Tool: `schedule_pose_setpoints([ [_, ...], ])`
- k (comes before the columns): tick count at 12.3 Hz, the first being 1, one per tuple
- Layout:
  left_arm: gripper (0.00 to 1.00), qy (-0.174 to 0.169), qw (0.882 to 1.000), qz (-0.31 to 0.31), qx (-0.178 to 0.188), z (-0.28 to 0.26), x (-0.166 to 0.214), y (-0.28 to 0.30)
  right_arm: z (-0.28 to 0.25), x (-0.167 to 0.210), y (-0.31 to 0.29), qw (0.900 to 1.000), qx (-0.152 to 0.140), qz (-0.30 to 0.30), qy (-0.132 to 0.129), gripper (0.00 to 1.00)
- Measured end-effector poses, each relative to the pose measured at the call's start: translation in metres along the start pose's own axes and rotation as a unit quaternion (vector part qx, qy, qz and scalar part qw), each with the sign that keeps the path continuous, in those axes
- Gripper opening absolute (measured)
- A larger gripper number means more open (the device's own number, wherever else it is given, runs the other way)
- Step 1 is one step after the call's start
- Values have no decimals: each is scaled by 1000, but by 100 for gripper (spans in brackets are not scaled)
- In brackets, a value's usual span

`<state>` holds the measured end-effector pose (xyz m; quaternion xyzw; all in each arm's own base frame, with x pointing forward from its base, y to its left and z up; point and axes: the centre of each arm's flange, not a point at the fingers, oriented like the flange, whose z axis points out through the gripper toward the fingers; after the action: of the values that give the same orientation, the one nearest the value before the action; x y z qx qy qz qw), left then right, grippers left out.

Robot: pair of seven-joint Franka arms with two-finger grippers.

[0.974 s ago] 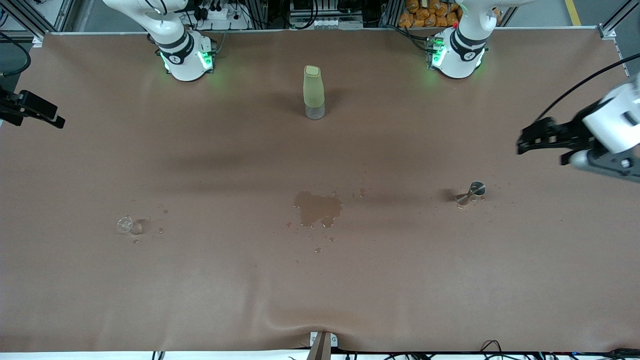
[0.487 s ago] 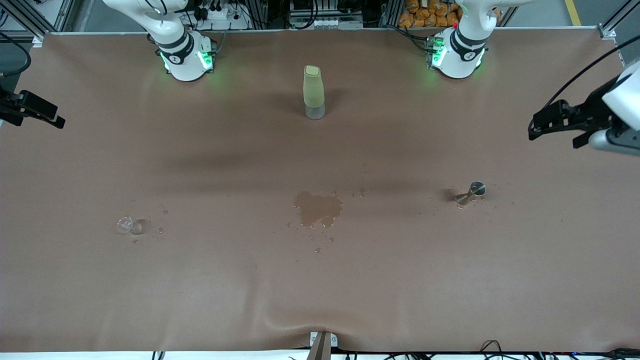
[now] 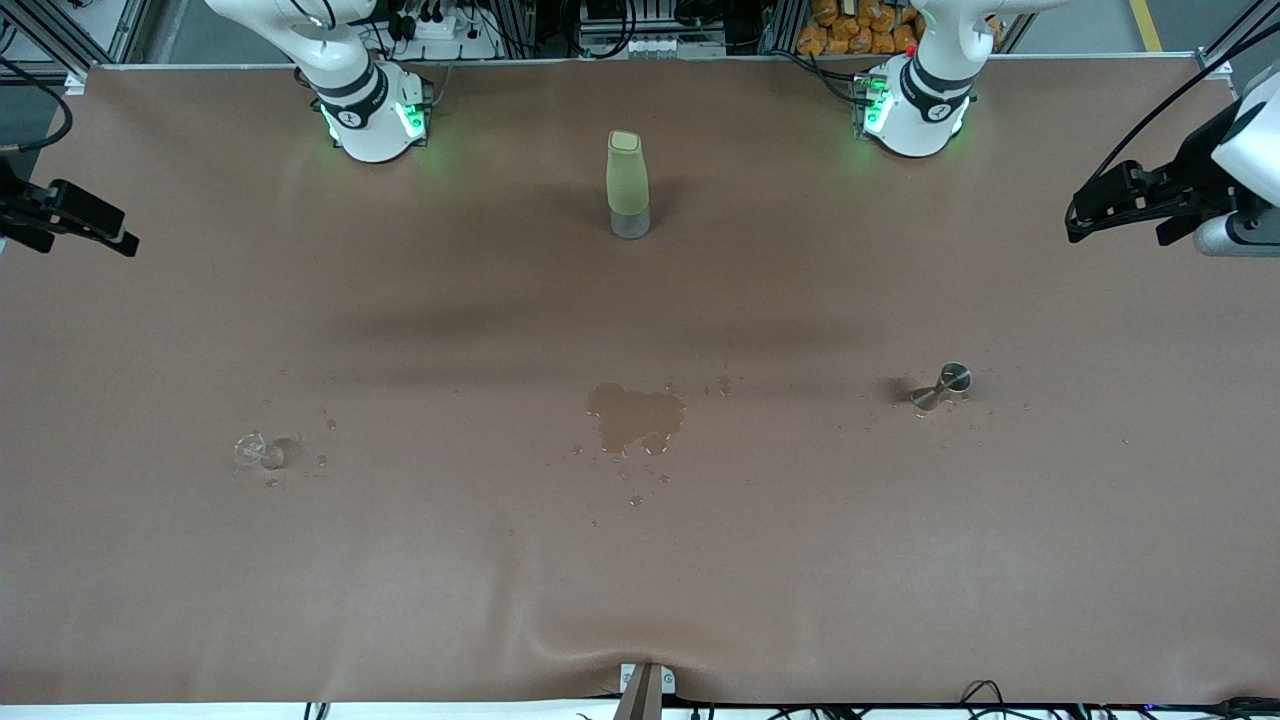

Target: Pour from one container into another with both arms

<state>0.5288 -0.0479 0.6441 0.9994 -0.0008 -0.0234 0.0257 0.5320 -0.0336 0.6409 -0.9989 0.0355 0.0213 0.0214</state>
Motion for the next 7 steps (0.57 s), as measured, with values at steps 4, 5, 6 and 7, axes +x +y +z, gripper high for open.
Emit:
schedule_pose_setpoints([
  [4,100,-1,1000,-5,16,2,-20,-3,-1,-5,3,1000,-4,3,-19,100],
  [5,100,4,1000,-6,17,3,-23,-3,-1,-6,3,1000,-5,2,-19,100],
  [6,100,13,1000,-7,20,6,-24,-4,-1,-6,3,1000,-5,2,-22,100],
  [7,100,19,999,-7,30,9,-23,-6,-1,-7,3,1000,-5,2,-24,100],
])
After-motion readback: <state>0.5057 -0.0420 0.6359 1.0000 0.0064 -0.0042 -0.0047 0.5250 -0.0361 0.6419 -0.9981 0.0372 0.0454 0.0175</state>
